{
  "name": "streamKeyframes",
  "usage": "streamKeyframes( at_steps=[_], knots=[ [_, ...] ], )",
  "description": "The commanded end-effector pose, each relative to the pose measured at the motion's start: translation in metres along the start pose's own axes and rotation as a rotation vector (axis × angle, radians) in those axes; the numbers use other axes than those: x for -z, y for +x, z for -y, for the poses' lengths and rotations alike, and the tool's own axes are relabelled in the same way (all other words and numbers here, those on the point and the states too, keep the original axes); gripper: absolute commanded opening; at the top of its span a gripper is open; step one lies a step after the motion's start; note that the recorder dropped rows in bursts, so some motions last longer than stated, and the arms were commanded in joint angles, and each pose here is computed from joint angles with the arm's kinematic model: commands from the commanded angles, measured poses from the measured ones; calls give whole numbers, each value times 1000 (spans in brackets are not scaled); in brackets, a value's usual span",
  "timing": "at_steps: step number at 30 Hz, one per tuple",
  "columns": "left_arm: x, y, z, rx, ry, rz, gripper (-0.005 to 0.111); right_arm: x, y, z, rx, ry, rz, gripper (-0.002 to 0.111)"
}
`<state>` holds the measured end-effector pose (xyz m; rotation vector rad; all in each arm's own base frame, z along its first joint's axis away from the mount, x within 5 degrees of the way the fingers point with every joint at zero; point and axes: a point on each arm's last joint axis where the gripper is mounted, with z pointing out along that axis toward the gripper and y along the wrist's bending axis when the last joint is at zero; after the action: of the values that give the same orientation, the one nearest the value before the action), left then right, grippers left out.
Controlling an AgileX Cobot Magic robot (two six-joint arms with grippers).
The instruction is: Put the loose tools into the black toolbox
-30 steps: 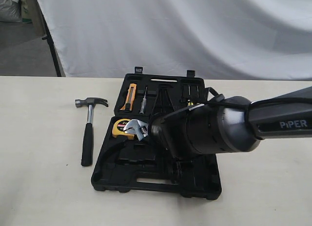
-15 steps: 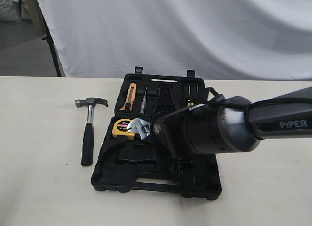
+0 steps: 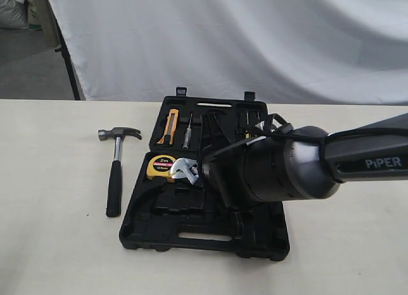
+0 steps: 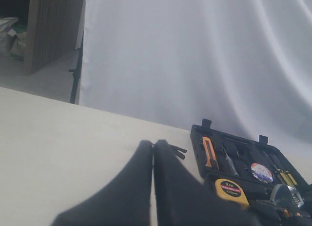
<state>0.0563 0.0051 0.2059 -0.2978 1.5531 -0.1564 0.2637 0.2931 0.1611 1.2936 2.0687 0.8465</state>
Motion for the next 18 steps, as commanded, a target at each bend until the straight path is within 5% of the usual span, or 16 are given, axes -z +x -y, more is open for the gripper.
streamKeyframes(
  at_steps=[1, 6, 11, 18],
  knots=[
    [0, -2, 1, 7, 8, 13, 1, 3, 1, -9, 144, -66, -5, 0],
    [0, -2, 1, 7, 8, 13, 1, 3, 1, -10, 150, -73, -6, 0],
    [0, -2, 1, 7, 8, 13, 1, 3, 0, -4, 2, -15, -1, 0],
    [0, -2, 1, 7, 8, 13, 1, 3, 0, -5, 103, -20, -1, 0]
  ],
)
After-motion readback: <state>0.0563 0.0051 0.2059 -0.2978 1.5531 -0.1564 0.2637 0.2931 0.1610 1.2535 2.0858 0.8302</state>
